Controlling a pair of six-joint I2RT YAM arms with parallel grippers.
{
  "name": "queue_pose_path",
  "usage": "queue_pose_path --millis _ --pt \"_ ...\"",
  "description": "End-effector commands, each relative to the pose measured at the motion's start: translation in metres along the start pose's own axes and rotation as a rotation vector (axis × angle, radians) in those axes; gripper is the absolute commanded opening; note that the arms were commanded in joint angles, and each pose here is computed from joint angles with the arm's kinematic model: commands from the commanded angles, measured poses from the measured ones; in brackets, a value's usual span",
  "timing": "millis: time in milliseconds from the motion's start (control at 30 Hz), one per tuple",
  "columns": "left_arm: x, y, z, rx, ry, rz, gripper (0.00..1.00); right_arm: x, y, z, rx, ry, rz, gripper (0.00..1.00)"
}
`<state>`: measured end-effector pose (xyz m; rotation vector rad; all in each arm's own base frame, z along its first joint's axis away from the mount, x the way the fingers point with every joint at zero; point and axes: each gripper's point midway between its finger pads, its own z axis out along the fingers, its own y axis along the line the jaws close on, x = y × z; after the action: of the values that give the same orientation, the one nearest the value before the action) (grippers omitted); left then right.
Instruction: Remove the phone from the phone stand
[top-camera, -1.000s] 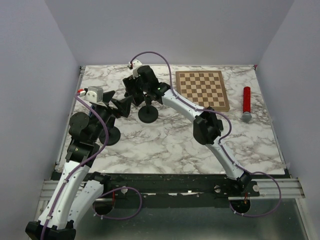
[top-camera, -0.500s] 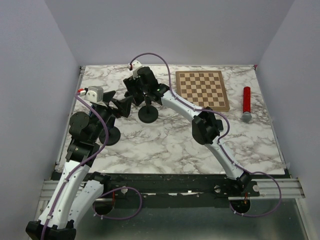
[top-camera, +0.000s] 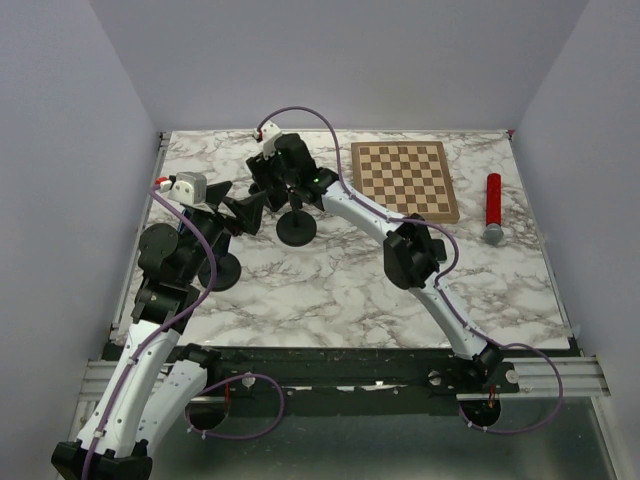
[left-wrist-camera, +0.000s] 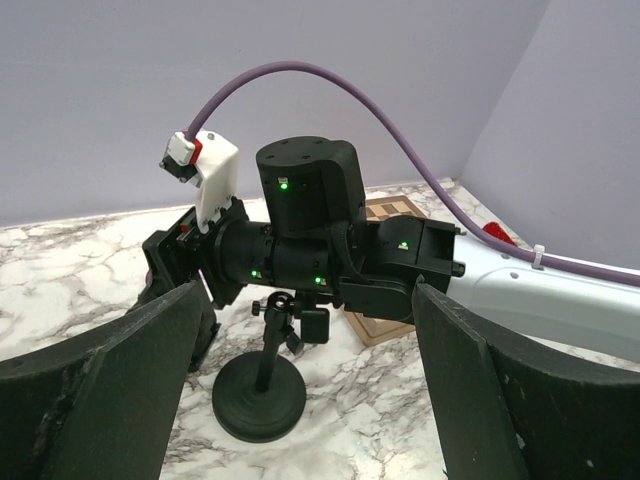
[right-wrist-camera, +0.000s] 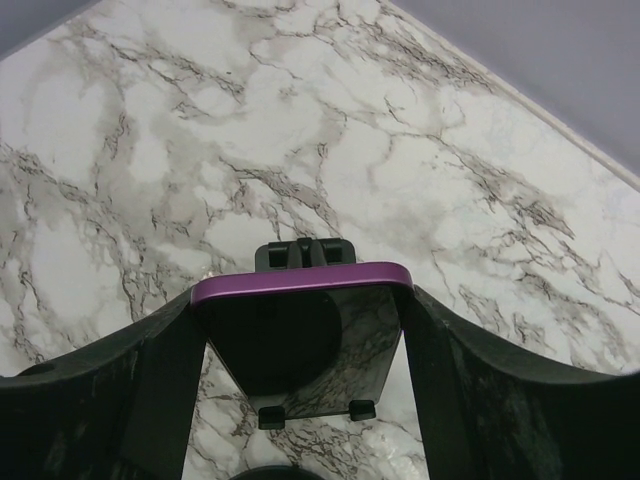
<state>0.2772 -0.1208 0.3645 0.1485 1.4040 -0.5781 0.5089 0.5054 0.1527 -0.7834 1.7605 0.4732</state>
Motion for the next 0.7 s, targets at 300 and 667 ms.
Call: queue_pose_path --millis 300,667 --pt "-0.007 -0.006 0.001 0.033 -0.021 -0.006 0.93 -0.013 0.001 -0.005 0.005 -0.033 -0.036 0.33" --pt "-0.006 -0.006 0.001 0.034 -0.021 -0.008 0.93 -0.103 -0.025 -0.048 0.141 -0.18 0.071 0.06"
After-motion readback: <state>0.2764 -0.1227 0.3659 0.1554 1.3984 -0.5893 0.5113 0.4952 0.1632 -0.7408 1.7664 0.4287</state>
